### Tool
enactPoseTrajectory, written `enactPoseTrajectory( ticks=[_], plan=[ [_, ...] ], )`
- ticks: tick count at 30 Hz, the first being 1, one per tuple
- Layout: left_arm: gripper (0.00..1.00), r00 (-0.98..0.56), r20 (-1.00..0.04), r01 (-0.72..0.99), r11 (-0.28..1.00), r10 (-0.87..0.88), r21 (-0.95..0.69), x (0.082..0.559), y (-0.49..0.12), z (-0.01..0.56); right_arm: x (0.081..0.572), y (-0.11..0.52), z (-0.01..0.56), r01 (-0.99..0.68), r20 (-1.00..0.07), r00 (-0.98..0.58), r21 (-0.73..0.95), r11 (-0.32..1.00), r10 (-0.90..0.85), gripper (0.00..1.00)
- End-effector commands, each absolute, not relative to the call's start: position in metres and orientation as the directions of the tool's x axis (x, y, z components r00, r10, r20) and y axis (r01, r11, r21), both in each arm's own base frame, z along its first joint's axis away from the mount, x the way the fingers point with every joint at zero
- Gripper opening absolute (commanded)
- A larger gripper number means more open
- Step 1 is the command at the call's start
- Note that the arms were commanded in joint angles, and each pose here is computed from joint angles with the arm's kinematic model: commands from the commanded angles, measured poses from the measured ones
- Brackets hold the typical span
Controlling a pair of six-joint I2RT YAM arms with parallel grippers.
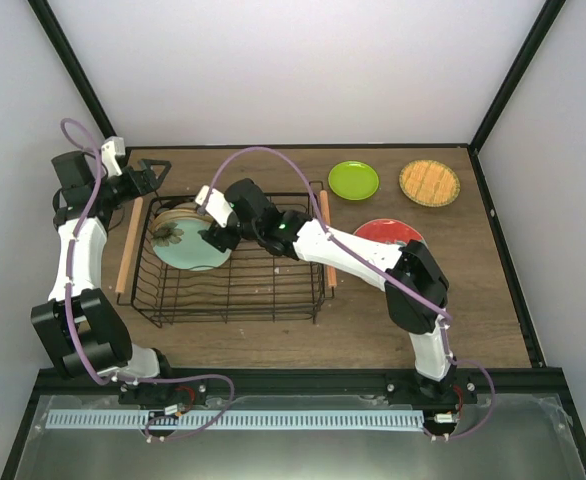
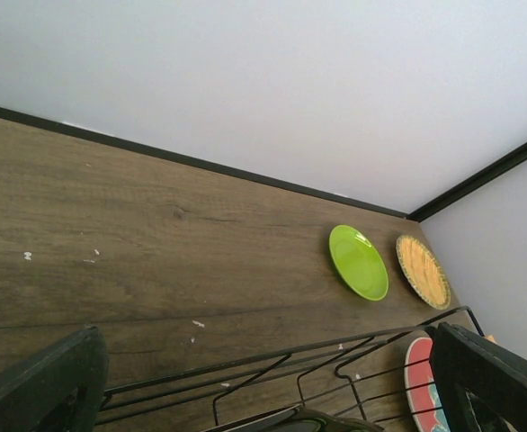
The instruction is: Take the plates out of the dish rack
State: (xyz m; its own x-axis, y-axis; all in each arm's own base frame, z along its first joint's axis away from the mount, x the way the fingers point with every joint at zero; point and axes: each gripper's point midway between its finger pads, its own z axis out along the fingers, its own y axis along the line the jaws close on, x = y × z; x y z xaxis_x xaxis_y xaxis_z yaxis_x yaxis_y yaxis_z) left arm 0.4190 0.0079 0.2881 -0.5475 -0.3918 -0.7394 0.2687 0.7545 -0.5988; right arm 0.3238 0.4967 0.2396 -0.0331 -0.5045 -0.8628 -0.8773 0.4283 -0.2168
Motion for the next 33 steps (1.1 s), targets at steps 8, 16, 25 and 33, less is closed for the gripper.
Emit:
enactPoseTrajectory(
  ticks=[8, 16, 25, 33],
  plan=[
    [1.00, -0.531, -0.763, 0.315, 0.750, -0.369, -0.582, 0.416, 0.002, 0.294, 0.305, 0.511, 0.260, -0.919, -0.896, 0.086, -0.240, 0.312, -0.436, 0.79],
    [1.00, -0.534, -0.760, 0.317, 0.745, -0.371, -0.587, 0.417, 0.002, 0.292, 0.300, 0.512, 0.258, -0.931, -0.897, 0.087, -0.229, 0.285, -0.434, 0.72],
    [1.00, -0.535, -0.758, 0.317, 0.743, -0.373, -0.589, 0.417, 0.002, 0.292, 0.301, 0.516, 0.249, -0.933, -0.894, 0.077, -0.220, 0.283, -0.442, 0.67],
    [1.00, -0.537, -0.758, 0.317, 0.745, -0.370, -0.588, 0.417, 0.002, 0.290, 0.305, 0.520, 0.230, -0.936, -0.881, 0.068, -0.218, 0.276, -0.468, 0.66]
  ],
)
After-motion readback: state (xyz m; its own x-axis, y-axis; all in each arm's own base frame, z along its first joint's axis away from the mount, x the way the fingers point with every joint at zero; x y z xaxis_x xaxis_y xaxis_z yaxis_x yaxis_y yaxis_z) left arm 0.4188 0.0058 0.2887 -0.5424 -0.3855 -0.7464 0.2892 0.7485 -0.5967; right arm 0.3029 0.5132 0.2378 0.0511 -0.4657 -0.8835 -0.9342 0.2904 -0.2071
